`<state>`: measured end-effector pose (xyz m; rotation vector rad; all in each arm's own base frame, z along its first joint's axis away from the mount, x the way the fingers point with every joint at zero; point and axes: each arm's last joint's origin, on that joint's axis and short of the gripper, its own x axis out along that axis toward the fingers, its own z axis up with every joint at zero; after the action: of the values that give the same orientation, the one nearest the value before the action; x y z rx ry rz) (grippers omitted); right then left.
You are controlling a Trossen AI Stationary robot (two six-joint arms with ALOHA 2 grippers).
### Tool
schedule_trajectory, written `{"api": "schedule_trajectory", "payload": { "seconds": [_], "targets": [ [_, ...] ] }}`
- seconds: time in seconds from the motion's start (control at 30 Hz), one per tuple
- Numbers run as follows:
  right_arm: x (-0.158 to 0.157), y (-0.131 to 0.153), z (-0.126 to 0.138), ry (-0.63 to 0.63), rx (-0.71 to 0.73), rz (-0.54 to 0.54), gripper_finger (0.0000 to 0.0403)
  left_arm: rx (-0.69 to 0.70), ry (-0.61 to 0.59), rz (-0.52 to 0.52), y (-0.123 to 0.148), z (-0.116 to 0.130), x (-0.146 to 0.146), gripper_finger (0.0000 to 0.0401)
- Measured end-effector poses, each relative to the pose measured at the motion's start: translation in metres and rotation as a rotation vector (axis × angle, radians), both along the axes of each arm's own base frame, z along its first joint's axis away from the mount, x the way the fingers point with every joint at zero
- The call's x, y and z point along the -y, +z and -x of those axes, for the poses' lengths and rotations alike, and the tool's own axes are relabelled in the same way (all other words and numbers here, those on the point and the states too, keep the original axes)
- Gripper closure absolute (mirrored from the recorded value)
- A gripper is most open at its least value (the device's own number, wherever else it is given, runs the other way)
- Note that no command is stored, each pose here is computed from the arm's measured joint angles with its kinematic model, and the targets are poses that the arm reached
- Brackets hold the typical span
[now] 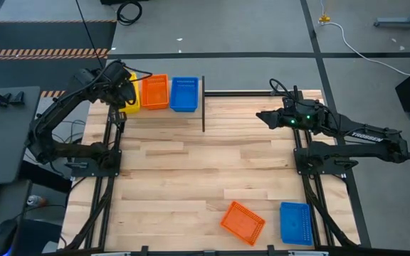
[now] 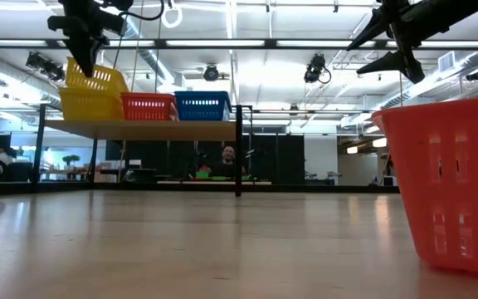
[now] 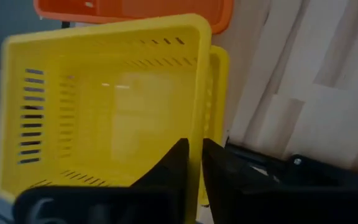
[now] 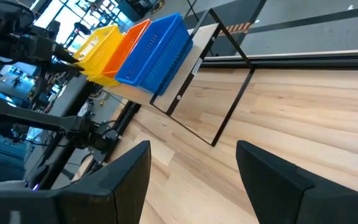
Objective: Stack baskets on shelf by color
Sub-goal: Stack the yellow bin on top of the yellow bin on the shelf, then move the blue bin
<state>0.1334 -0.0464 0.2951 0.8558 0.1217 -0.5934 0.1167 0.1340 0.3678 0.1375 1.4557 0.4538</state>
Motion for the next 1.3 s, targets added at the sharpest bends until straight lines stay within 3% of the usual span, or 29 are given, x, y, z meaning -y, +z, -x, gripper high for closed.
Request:
{"api": "schedule_trajectory", "payload": {
  "seconds": [0.47,0.83,0.97,1.17,1.3],
  "targets": [
    [0.000,0.000,0.000,0.000,0.000,0.000,0.0160,0.014,0.014,0.007,0.000,0.000,0.000,0.0318],
    [0.000,0.000,-0.001,0.019,0.001,-0.011,0.0160,0.107,0.115,-0.014,0.012,-0.005,0.006,0.0322],
    [-0.001,-0.003,-0.005,0.061,-0.014,-0.032,0.0160,0.216,0.144,-0.053,0.028,-0.012,0.013,0.0319],
    [-0.002,-0.012,-0.019,0.255,-0.063,-0.113,0.0160,0.491,0.150,-0.050,0.053,-0.030,0.027,0.0324],
    [-0.003,-0.007,-0.031,0.406,0.013,-0.065,0.0160,0.685,0.114,0.008,0.063,-0.049,0.038,0.0327]
  ]
}}
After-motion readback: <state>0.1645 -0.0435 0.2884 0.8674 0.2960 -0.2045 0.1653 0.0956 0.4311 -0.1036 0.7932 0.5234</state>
